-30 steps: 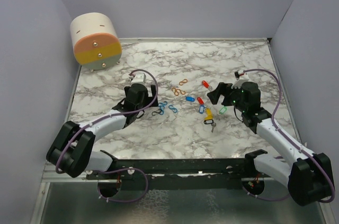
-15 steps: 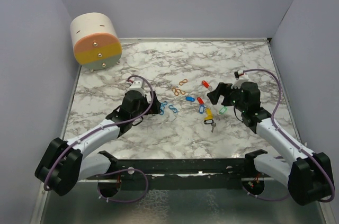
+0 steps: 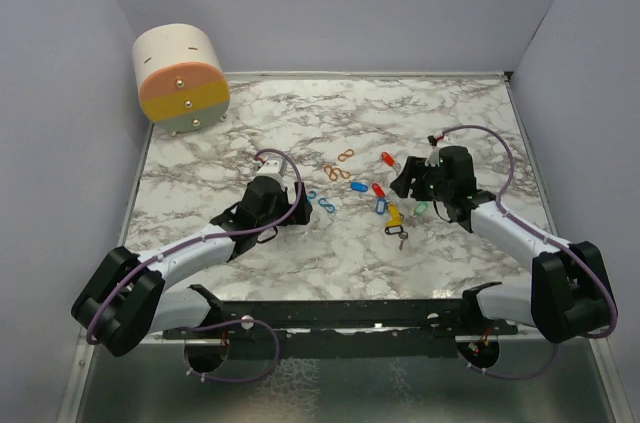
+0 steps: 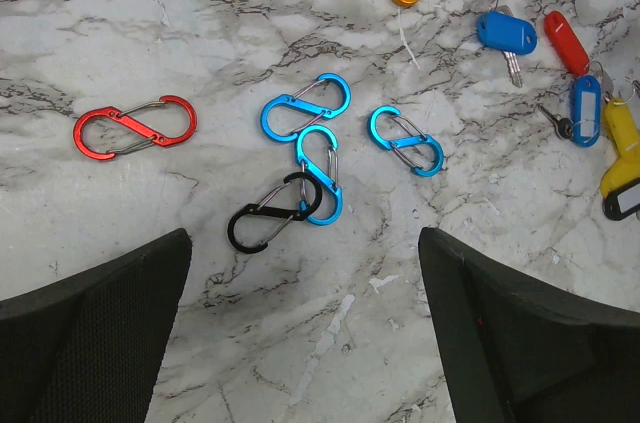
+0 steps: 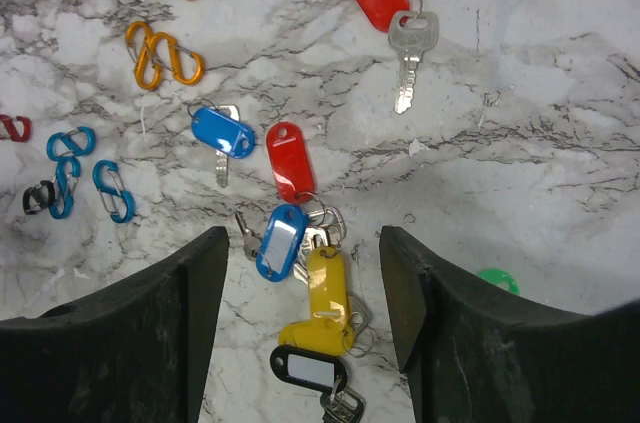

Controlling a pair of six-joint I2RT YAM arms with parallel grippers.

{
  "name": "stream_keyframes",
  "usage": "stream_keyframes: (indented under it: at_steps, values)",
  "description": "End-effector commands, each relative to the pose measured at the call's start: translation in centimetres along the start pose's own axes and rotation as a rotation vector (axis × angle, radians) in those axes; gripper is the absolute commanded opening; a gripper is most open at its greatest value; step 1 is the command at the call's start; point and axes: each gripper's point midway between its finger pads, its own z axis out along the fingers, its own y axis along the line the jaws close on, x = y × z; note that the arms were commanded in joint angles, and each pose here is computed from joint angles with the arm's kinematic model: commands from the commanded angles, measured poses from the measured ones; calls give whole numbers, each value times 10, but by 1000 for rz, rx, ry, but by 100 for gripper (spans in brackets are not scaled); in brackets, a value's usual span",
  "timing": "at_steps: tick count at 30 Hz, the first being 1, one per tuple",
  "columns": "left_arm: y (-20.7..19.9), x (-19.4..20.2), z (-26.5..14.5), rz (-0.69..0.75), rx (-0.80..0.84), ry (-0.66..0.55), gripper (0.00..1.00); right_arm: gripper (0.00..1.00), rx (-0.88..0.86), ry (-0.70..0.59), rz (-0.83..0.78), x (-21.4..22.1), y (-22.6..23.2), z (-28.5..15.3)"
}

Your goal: Put the keys on the keyring

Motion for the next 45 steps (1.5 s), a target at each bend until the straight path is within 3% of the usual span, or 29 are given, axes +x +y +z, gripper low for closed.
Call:
stream_keyframes:
  at_steps: [1, 9, 21, 29, 38, 45]
  values:
    - [4, 2, 2, -3, -15, -12, 99, 58, -6, 69, 20, 9, 2, 10]
    - [5, 2, 2, 3, -21, -12, 99, 41, -4, 139, 51, 26, -1, 19]
    - [10, 4, 3, 13, -40, -10, 99, 39, -25, 200, 75, 46, -1, 26]
    - [12, 3, 3, 19, -49, -15, 99, 30, -22, 224, 82, 55, -4, 31]
    - [13, 5, 4, 23, -52, -11, 99, 29, -10, 228, 88, 57, -8, 36]
    - [14, 6, 5, 26, -56, -7, 99, 19, 4, 225, 93, 57, -10, 39]
